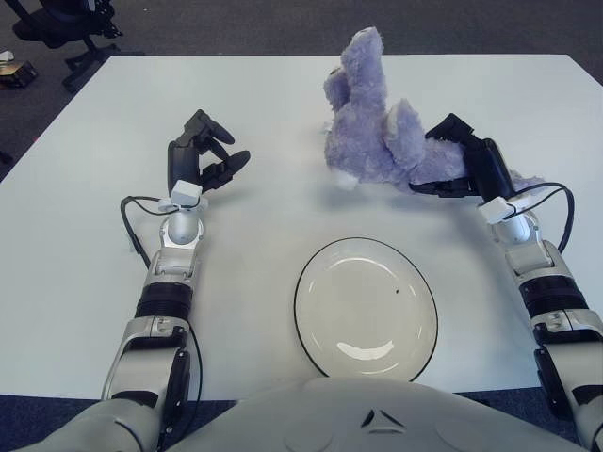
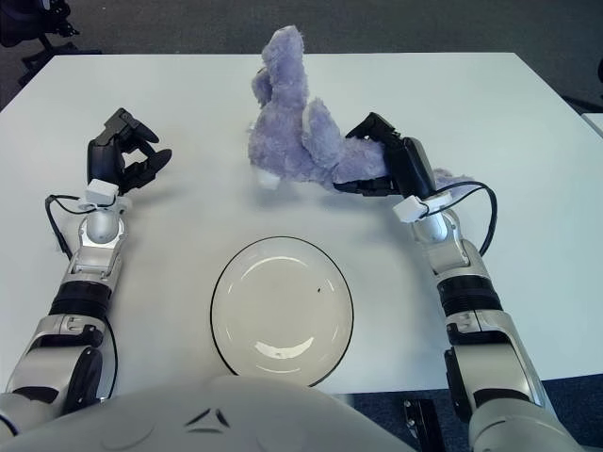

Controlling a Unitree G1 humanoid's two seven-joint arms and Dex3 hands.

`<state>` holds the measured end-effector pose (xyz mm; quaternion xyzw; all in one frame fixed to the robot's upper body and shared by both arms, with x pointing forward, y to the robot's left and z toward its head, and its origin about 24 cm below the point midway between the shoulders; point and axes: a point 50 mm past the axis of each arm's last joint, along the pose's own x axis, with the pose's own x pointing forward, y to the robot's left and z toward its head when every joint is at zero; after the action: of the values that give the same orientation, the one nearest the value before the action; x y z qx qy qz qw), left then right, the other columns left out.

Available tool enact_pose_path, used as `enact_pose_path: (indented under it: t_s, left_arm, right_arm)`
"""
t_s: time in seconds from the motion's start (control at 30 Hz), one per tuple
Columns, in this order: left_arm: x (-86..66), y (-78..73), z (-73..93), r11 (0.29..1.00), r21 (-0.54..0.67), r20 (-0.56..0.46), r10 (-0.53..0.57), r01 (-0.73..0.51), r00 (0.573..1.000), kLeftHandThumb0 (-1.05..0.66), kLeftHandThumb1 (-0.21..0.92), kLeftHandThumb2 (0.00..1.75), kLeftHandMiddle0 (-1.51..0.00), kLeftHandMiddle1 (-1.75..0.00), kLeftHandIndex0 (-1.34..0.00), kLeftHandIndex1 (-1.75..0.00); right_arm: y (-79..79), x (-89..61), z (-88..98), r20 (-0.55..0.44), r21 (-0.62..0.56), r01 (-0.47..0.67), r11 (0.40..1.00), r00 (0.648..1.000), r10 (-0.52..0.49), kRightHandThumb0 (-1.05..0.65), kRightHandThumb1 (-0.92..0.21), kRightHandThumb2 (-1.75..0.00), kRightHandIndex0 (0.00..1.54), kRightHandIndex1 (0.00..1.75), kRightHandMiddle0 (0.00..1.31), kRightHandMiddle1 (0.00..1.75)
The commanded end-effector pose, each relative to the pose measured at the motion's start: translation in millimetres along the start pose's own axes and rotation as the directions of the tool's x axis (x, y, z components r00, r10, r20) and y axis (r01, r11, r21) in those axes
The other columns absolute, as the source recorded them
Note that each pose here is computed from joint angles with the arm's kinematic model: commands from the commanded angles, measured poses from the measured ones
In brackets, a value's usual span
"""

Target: Put the doll into the plate.

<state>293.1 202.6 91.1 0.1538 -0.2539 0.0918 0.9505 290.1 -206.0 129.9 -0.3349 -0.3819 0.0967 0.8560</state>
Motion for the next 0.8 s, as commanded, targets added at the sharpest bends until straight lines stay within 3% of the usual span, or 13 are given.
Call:
enact_pose_path:
  t_s: [0.0, 0.43, 0.63, 0.77]
  left_arm:
    - [-20.1, -4.2, -14.9, 1.0, 0.0, -0.098, -0.001, 0.001, 0.995, -0.07, 0.92, 0.12, -0.83, -1.75, -0.62, -1.75]
    - [-20.9, -5.4, -15.6, 1.0, -0.006, -0.118, 0.012, -0.013, 0.993, -0.06, 0.92, 0.12, -0.84, -1.75, -0.63, -1.75]
    - [-21.1, -5.8, -15.9, 1.0, -0.007, -0.126, 0.015, -0.016, 0.992, -0.06, 0.92, 0.12, -0.85, -1.75, -0.63, -1.75]
    - [-20.6, -5.8, -16.3, 1.0, -0.008, -0.131, 0.018, -0.019, 0.991, -0.06, 0.92, 0.12, -0.85, -1.75, -0.63, -1.75]
  right_arm:
    - [-14.0, 11.3, 5.7, 0.077, 0.016, 0.076, 0.997, 0.994, -0.077, -0.28, -0.92, -0.09, 1.0, 1.75, 0.79, 1.75]
    - [-23.9, 14.3, 13.4, 0.116, 0.144, 0.082, 0.986, 0.988, -0.1, -0.32, -0.92, -0.04, 1.03, 1.75, 0.83, 1.75]
    - [-27.3, 18.1, 19.1, 0.174, 0.206, 0.081, 0.975, 0.978, -0.118, -0.25, -0.92, -0.04, 1.04, 1.75, 0.83, 1.75]
    - [-29.8, 20.0, 24.3, 0.242, 0.25, 0.099, 0.963, 0.957, -0.161, -0.3, -0.92, -0.07, 1.05, 1.75, 0.84, 1.75]
